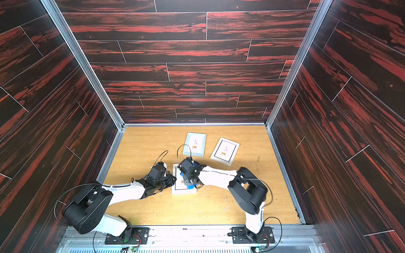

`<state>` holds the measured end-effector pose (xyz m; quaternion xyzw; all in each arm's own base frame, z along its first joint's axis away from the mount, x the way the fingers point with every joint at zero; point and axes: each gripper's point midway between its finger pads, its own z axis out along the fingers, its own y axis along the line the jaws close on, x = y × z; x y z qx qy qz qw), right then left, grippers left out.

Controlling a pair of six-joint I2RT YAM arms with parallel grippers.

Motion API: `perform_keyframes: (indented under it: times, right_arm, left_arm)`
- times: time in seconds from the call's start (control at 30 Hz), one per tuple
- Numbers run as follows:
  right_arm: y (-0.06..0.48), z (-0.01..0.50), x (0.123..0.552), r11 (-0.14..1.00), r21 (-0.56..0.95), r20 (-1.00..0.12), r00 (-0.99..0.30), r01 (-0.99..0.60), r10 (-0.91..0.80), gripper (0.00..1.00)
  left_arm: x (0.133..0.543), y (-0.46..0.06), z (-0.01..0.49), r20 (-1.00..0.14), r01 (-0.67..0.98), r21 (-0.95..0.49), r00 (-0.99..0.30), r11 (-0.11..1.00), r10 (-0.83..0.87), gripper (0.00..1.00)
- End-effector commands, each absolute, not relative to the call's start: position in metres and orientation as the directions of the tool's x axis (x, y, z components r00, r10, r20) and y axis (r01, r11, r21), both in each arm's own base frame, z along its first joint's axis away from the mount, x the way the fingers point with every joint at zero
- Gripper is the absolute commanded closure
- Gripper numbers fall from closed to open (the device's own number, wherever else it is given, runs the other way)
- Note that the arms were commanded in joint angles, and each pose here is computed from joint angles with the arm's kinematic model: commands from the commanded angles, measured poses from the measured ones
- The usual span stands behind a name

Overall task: Wipe the picture frame with a cloth
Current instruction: Wipe the dirt from the picture frame.

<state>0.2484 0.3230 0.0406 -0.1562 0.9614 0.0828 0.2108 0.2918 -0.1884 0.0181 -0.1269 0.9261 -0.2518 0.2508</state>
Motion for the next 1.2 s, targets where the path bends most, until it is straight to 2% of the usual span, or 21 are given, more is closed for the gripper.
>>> perform_keyframes:
  times: [0.0, 0.2, 0.3, 0.4, 0.47, 0.57, 0.67, 0.73, 0.9, 1.0, 1.07, 1.17]
  right_arm:
    - [0.306, 0.026, 0.214, 0.947, 0.09, -0.352, -0.9, -0.308, -0.259, 1.0]
    - [0.328, 0.037, 0.235, 0.954, 0.052, -0.391, -0.886, -0.294, -0.251, 1.0]
    - [0.353, 0.046, 0.221, 0.935, 0.122, -0.405, -0.877, -0.334, -0.26, 1.0]
    - [0.377, 0.036, 0.195, 0.896, 0.241, -0.334, -0.898, -0.374, -0.285, 1.0]
    - [0.366, 0.026, 0.189, 0.909, 0.225, -0.296, -0.913, -0.352, -0.281, 1.0]
    - [0.323, 0.023, 0.198, 0.952, 0.118, -0.315, -0.92, -0.281, -0.232, 1.0]
    - [0.297, 0.028, 0.206, 0.965, 0.108, -0.339, -0.921, -0.239, -0.19, 1.0]
    - [0.303, 0.032, 0.206, 0.959, 0.13, -0.348, -0.917, -0.253, -0.195, 1.0]
    - [0.372, 0.04, 0.189, 0.897, 0.238, -0.361, -0.892, -0.371, -0.273, 1.0]
    - [0.393, 0.037, 0.185, 0.878, 0.268, -0.346, -0.89, -0.397, -0.297, 1.0]
    - [0.384, 0.034, 0.188, 0.894, 0.237, -0.345, -0.893, -0.38, -0.288, 1.0]
    - [0.338, 0.027, 0.204, 0.948, 0.13, -0.35, -0.908, -0.29, -0.23, 1.0]
  left_arm:
    - [0.235, -0.133, -0.047, -0.246, -0.304, -0.277, -0.895, 0.912, -0.373, 0.74]
    - [0.23, -0.132, -0.048, -0.243, -0.305, -0.291, -0.893, 0.907, -0.379, 0.74]
    - [0.231, -0.13, -0.044, -0.259, -0.309, -0.299, -0.884, 0.903, -0.389, 0.74]
    - [0.232, -0.131, -0.042, -0.264, -0.314, -0.309, -0.879, 0.898, -0.398, 0.74]
    - [0.233, -0.132, -0.041, -0.267, -0.315, -0.317, -0.875, 0.895, -0.403, 0.74]
    - [0.231, -0.13, -0.04, -0.274, -0.319, -0.322, -0.87, 0.892, -0.41, 0.74]
    - [0.23, -0.13, -0.04, -0.274, -0.319, -0.325, -0.869, 0.89, -0.411, 0.74]
    - [0.23, -0.132, -0.041, -0.273, -0.315, -0.323, -0.872, 0.892, -0.407, 0.74]
    - [0.23, -0.136, -0.043, -0.265, -0.304, -0.323, -0.88, 0.896, -0.394, 0.74]
    - [0.229, -0.135, -0.042, -0.268, -0.306, -0.323, -0.878, 0.895, -0.397, 0.74]
    - [0.228, -0.134, -0.042, -0.272, -0.308, -0.324, -0.875, 0.895, -0.4, 0.74]
    - [0.227, -0.132, -0.042, -0.273, -0.314, -0.324, -0.872, 0.892, -0.406, 0.74]
